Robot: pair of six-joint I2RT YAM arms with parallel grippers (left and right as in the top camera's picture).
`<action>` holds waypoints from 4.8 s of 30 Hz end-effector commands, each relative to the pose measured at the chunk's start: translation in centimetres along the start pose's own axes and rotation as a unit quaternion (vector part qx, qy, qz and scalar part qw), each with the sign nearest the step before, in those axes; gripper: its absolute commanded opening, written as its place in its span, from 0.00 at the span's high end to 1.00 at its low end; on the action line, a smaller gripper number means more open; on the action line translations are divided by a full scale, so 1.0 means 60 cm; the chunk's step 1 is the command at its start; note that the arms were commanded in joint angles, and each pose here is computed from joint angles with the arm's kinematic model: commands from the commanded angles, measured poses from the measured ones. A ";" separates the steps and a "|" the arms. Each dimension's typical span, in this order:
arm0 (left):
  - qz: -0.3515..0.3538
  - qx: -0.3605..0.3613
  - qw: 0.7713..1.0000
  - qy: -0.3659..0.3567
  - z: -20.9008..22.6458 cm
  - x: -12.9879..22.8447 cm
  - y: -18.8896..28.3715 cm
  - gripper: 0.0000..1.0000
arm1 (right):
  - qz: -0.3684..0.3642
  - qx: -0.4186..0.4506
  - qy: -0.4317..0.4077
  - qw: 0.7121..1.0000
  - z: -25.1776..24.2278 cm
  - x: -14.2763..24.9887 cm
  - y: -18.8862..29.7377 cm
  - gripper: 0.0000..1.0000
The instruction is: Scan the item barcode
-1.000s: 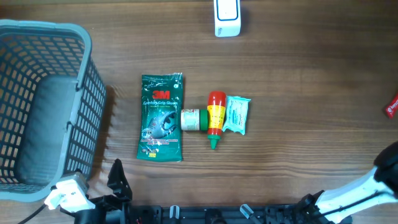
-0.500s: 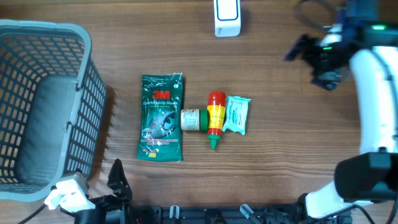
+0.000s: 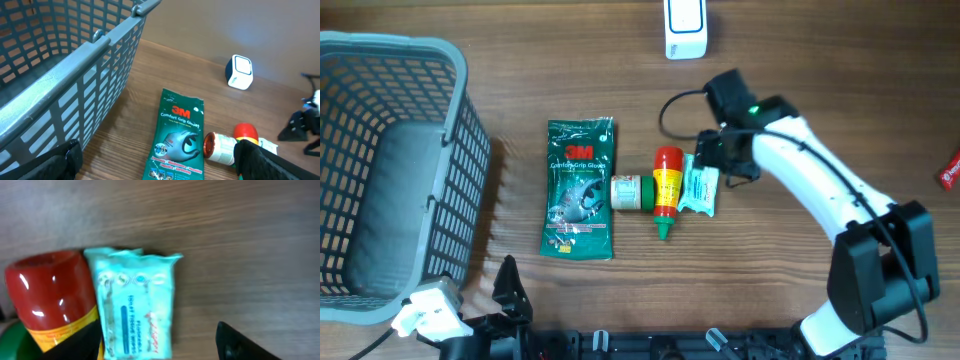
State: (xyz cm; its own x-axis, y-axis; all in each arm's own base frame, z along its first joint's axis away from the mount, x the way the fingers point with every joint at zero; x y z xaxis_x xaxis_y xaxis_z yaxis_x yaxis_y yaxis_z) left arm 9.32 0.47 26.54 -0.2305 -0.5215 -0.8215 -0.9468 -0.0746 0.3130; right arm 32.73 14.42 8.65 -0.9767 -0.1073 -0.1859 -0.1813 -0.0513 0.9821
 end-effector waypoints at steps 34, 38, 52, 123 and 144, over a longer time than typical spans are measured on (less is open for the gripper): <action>-0.003 0.003 1.000 0.002 -0.001 -0.002 0.001 0.00 | 0.042 -0.148 0.181 0.971 0.133 0.029 0.035 0.96; -0.003 0.003 1.000 0.002 -0.001 -0.002 0.001 0.00 | 0.038 -0.390 0.253 0.885 0.164 0.064 0.142 0.95; -0.003 0.003 1.000 0.002 -0.001 -0.002 0.001 0.00 | -0.059 -0.707 0.198 0.676 0.180 0.073 0.333 0.96; -0.003 0.003 1.000 0.002 -0.001 -0.002 0.001 0.00 | -0.281 0.140 0.300 0.901 -0.006 -0.476 -0.036 0.96; -0.003 0.003 1.000 0.002 -0.001 -0.002 0.001 0.00 | -0.088 0.171 -0.154 0.969 -0.660 -0.230 0.052 0.96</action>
State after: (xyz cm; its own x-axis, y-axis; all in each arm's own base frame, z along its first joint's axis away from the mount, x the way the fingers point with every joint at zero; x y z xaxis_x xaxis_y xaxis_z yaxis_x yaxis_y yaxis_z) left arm 9.32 0.47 26.55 -0.2298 -0.5214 -0.8218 -0.9471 -0.0746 0.3122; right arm 51.83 -18.92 11.91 -0.9517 0.0140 -0.3067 -0.2779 0.3851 0.8800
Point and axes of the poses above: each gripper's point midway between its finger pads, its own y axis back along the fingers, its own z axis along the line the jaws close on, x = y × z, the point moved 2 cm from there along y, back along the fingers, and after that the axes turned 14 degrees about y, right-handed, at the moved point
